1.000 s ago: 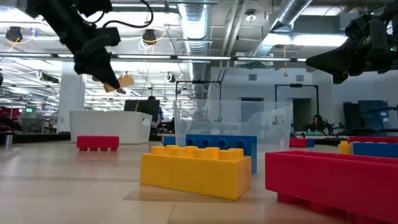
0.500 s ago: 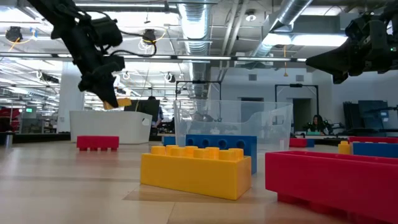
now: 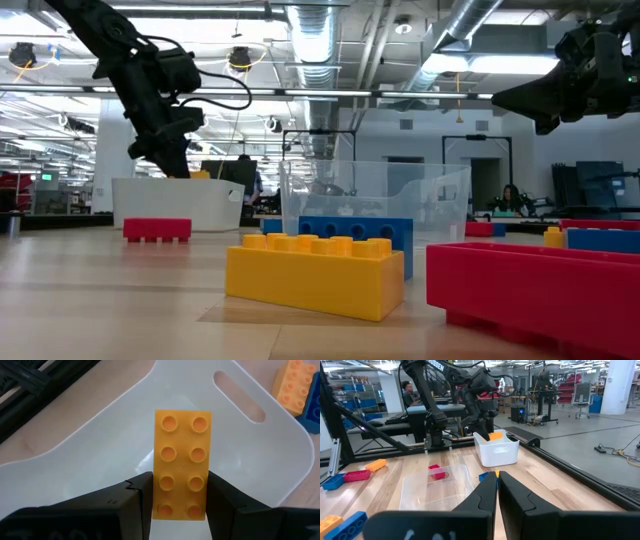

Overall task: Sort & place blocks by color
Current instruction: Put the yellow game piece into the white bin

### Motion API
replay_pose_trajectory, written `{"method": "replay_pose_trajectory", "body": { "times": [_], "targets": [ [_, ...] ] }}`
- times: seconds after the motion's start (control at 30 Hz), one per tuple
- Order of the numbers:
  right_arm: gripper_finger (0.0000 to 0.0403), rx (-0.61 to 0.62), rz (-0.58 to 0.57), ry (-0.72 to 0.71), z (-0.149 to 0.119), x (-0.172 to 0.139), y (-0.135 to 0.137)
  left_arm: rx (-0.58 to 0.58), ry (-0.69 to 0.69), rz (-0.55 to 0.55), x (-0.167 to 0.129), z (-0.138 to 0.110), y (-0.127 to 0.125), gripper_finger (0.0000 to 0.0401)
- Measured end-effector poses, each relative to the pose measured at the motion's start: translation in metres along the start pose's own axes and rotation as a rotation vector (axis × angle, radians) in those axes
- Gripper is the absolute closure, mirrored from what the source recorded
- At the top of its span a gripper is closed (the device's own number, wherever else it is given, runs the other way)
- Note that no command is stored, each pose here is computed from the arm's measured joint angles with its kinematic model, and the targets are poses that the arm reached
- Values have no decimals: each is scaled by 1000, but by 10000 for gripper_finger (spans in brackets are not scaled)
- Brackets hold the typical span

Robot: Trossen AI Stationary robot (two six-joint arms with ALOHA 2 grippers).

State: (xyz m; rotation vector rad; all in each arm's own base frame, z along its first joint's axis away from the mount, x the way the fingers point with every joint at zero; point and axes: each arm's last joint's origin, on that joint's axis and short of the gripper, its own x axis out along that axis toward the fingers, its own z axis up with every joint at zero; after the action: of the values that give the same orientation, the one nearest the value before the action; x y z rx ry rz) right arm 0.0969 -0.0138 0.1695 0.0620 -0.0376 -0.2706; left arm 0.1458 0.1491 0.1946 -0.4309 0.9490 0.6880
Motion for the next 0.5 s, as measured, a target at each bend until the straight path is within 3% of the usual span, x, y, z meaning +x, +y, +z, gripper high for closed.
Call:
{"method": "replay_pose_trajectory", "body": {
  "times": [0.13, 0.33, 0.5],
  "targets": [
    [360, 0, 0, 0, 0, 0, 0, 1, 2, -11, 0, 0, 0, 295],
    [360, 0, 0, -1, 0, 0, 0, 1, 6, -28, 0, -1, -1, 256],
    [360, 0, 0, 0, 0, 0, 0, 1, 7, -28, 0, -1, -1, 253]
  ]
}}
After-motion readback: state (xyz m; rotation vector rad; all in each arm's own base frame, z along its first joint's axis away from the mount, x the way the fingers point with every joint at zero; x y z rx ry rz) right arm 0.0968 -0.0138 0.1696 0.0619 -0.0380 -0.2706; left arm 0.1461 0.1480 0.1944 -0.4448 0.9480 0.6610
